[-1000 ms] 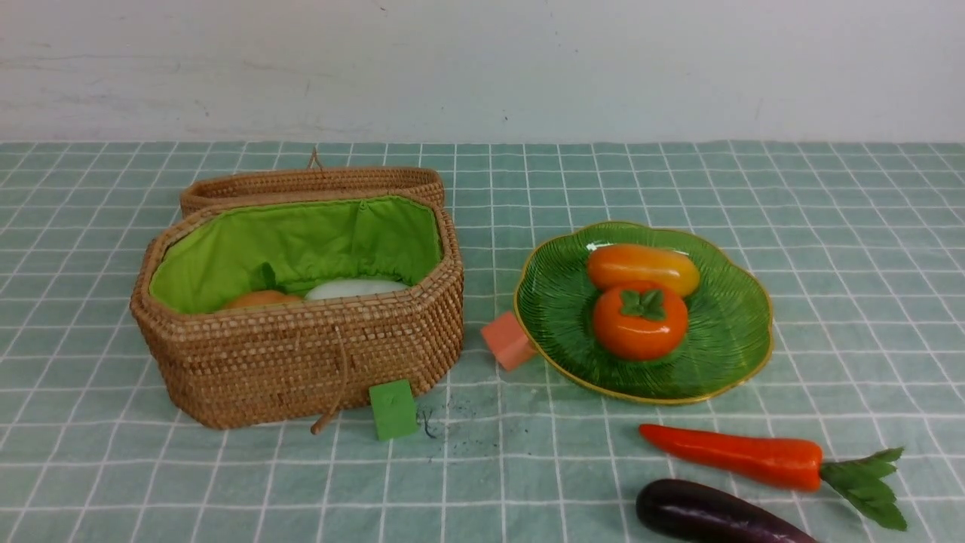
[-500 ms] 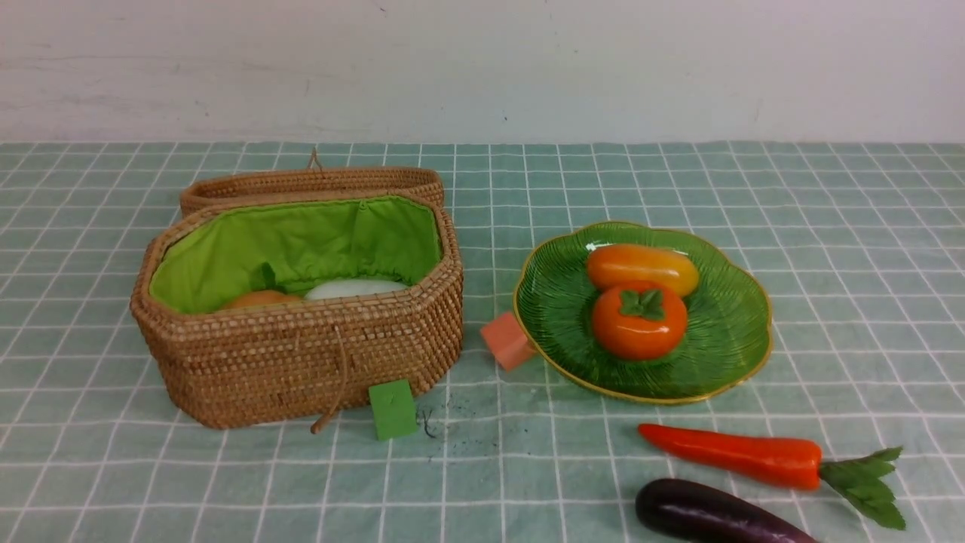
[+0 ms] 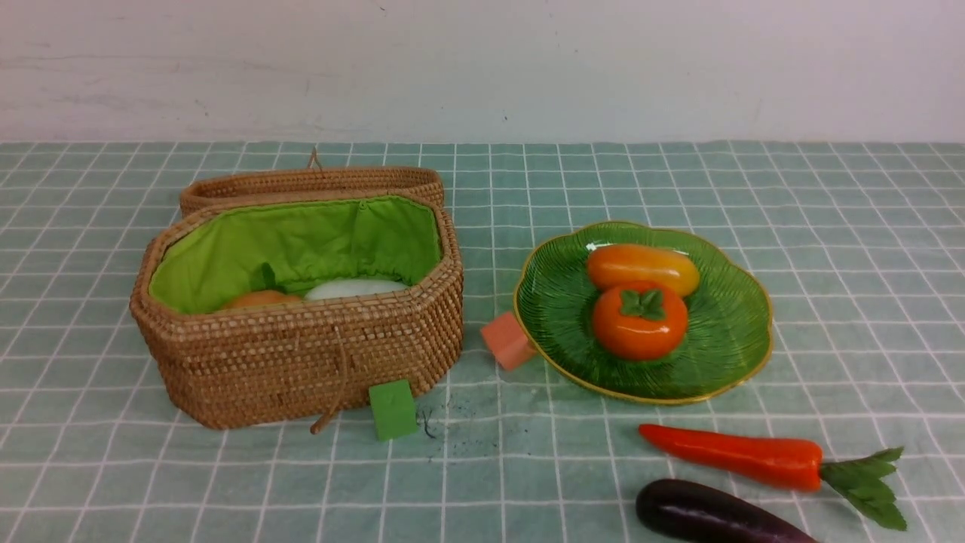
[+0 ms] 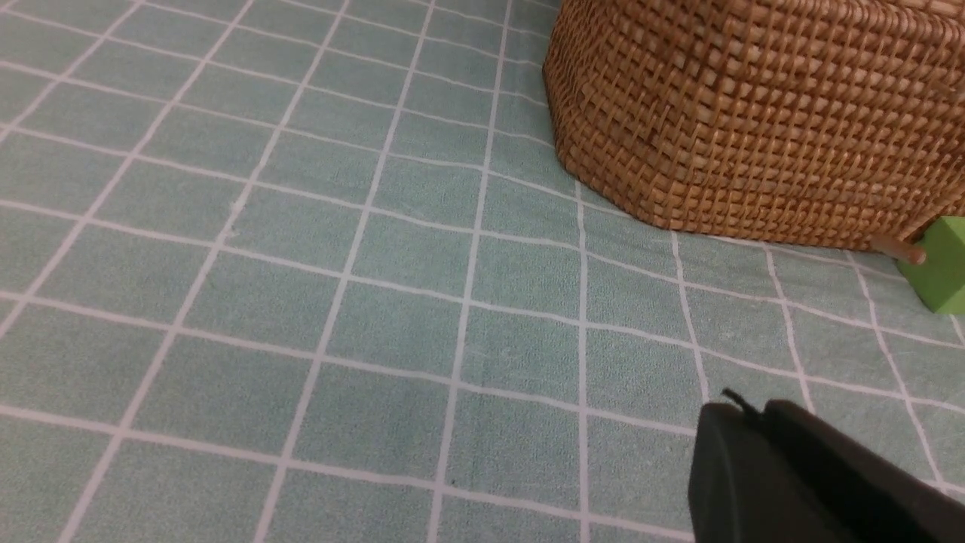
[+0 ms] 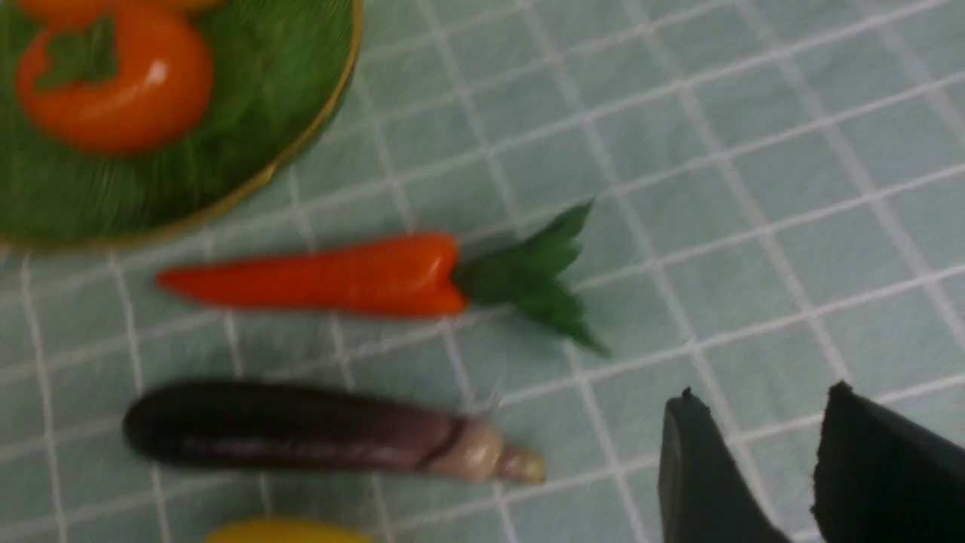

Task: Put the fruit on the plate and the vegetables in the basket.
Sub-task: Use the right arm to grab a lemon and put it into the right plate

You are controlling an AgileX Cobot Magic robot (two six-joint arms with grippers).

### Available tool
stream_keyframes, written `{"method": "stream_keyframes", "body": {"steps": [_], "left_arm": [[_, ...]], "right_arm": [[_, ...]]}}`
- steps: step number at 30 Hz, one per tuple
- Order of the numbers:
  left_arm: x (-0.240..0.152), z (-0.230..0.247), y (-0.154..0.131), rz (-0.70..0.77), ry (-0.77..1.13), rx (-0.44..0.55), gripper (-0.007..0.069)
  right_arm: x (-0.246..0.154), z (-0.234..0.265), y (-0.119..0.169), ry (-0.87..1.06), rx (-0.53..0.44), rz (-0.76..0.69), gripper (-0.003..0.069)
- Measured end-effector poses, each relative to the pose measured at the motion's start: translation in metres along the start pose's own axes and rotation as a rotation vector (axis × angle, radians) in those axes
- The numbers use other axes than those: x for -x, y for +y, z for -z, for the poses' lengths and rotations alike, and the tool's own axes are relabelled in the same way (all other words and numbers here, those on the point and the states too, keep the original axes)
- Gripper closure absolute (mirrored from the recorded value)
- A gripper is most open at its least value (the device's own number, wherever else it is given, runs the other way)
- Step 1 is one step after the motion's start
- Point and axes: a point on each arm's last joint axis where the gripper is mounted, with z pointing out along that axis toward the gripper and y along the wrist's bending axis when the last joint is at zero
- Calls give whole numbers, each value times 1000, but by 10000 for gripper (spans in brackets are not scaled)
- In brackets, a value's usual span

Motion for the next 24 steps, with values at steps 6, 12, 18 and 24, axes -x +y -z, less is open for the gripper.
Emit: {"method": "stream_keyframes", "body": {"steps": [6,12,18,24], "left_arm": [[0,0,0,0,0,0,593],[0,0,0,0,0,0,588],[0,0,0,0,0,0,586],[0,0,0,0,0,0,576]], "right_arm": [[-6,-17,28,199,245,123,361],[-13,-34,58,368,350,349,215],[-9,-48,91,428,363,579,71],[-19,-68,116,522,337,780,29]]}}
